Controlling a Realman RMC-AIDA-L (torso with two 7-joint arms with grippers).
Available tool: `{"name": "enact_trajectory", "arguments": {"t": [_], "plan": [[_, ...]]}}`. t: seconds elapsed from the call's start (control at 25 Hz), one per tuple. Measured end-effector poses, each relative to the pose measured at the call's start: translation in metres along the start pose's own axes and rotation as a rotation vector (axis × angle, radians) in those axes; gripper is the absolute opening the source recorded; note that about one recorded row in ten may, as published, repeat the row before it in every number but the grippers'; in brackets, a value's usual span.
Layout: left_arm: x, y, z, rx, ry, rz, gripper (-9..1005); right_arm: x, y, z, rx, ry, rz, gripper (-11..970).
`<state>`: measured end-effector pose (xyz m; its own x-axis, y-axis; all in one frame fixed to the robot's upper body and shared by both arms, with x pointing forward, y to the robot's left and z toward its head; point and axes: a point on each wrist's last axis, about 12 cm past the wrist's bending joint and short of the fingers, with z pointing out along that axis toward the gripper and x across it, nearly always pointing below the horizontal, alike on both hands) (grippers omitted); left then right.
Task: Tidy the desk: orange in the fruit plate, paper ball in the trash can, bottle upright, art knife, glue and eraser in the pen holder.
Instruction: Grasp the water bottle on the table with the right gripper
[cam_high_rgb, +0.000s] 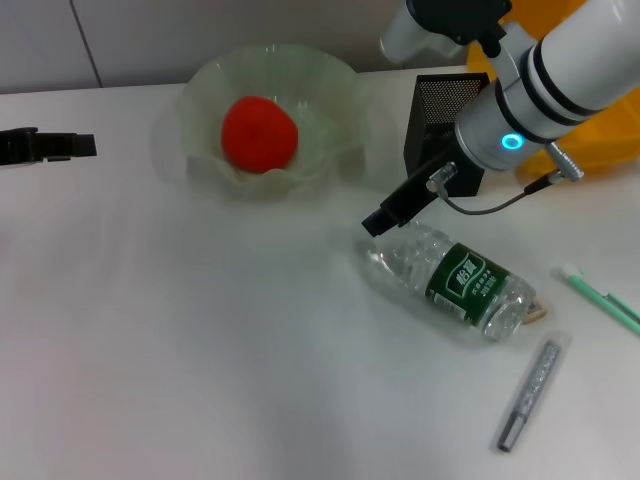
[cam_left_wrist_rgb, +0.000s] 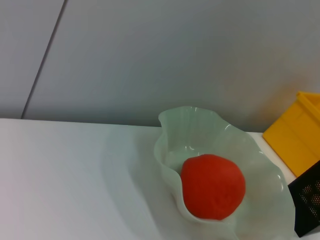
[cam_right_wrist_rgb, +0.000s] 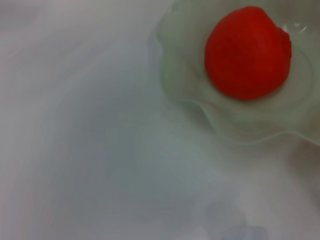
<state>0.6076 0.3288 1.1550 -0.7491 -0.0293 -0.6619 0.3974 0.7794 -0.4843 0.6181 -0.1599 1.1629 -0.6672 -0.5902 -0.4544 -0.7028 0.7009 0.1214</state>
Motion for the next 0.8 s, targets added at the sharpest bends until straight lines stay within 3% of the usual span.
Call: {"name": "enact_trajectory", "arguments": {"t": [0.8], "plan": [[0.002, -0.002, 0.002, 0.013, -0.005, 0.006, 452, 0.005, -0.012, 0.014, 0.069, 0.050, -0.006, 393]]}}
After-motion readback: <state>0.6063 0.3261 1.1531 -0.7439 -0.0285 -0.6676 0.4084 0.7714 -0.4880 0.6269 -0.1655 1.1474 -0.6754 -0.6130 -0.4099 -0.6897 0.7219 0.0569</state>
